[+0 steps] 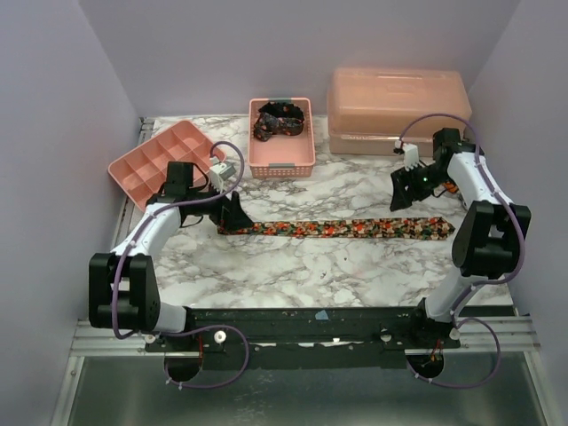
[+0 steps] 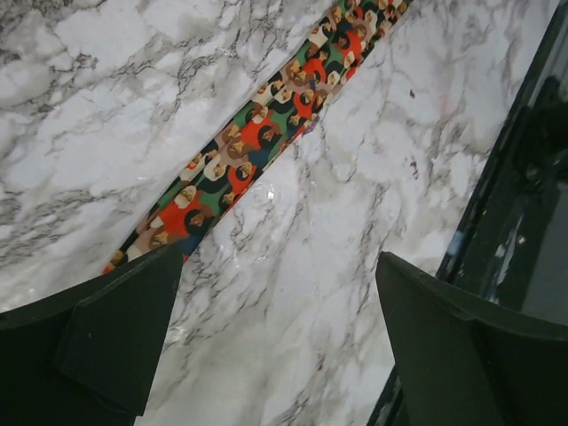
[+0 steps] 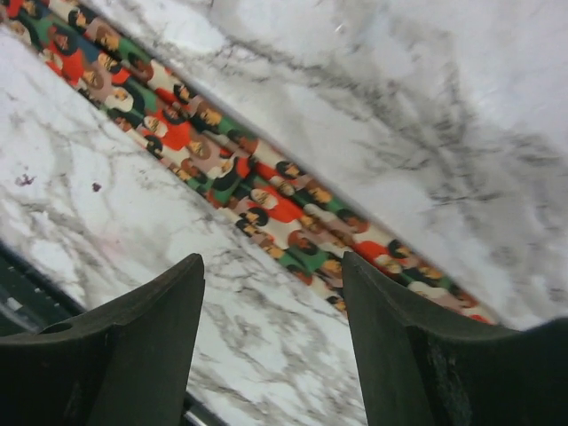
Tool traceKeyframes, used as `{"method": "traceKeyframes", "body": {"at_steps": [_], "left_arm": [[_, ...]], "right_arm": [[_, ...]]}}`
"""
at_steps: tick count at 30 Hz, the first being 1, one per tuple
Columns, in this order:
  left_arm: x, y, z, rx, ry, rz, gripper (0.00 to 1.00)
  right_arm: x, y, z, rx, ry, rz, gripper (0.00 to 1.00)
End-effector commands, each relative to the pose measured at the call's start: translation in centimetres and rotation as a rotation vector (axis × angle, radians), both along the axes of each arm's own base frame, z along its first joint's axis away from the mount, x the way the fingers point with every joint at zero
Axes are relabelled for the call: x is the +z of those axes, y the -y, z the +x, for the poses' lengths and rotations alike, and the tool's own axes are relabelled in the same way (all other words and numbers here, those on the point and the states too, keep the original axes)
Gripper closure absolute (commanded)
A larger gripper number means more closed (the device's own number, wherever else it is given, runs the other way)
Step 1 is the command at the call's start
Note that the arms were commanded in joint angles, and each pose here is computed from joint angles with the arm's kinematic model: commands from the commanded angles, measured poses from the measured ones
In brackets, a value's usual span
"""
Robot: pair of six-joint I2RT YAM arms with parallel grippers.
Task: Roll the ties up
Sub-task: Move the tie to the center of the board.
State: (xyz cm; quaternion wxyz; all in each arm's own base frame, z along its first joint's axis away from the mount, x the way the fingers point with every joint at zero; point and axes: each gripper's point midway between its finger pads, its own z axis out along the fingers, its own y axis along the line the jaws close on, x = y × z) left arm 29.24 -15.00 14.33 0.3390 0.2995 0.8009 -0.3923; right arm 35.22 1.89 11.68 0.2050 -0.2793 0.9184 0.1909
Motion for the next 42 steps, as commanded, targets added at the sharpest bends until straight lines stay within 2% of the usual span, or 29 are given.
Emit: {"method": "traceKeyframes", "body": {"at_steps": [1,10,12,22,25,28,35,39,42], "left_arm": [[0.9,1.9,1.8,0.154,-0.168,-0.204,0.02],[-5.9,-0.4,3.8,0.374,-0.458,-0.164,0.01],[-7.0,-1.8,3.8,0.411,-0.475,-0.151,0.02],[-7.6,-2.5,2.4,0.505,-0.549,-0.120,0.02],[-7.1,-3.2,2.4,0.552,-0.523,-0.083,0.02],[-6.2,-3.0,1.9,0.511,-0.482,-0.091,0.02],[-1.0,-2.8,1.6,0.446,-0.221,-0.130,0.02],[2.3,-3.5,2.0,0.451,-0.058,-0.110,0.02],[5.2,-4.8,2.6,0.506,0.081,-0.075,0.02]], "right_arm": [[-3.6,-1.7,-2.5,-0.038,-0.145,0.095,0.35],[-9.5,0.8,-3.4,-0.075,-0.236,-0.048,0.37],[-10.1,1.1,-3.6,-0.073,-0.251,-0.064,0.38],[-12.3,4.0,-4.3,-0.059,-0.261,-0.227,0.38],[-12.5,5.2,-4.2,-0.045,-0.249,-0.282,0.40],[-12.9,6.8,-4.5,-0.025,-0.239,-0.353,0.41],[-11.1,10.7,-2.9,-0.017,-0.160,-0.472,0.41],[-6.7,10.2,-0.8,-0.037,-0.058,-0.413,0.36],[-1.0,6.9,0.6,-0.042,0.061,-0.240,0.25]]}}
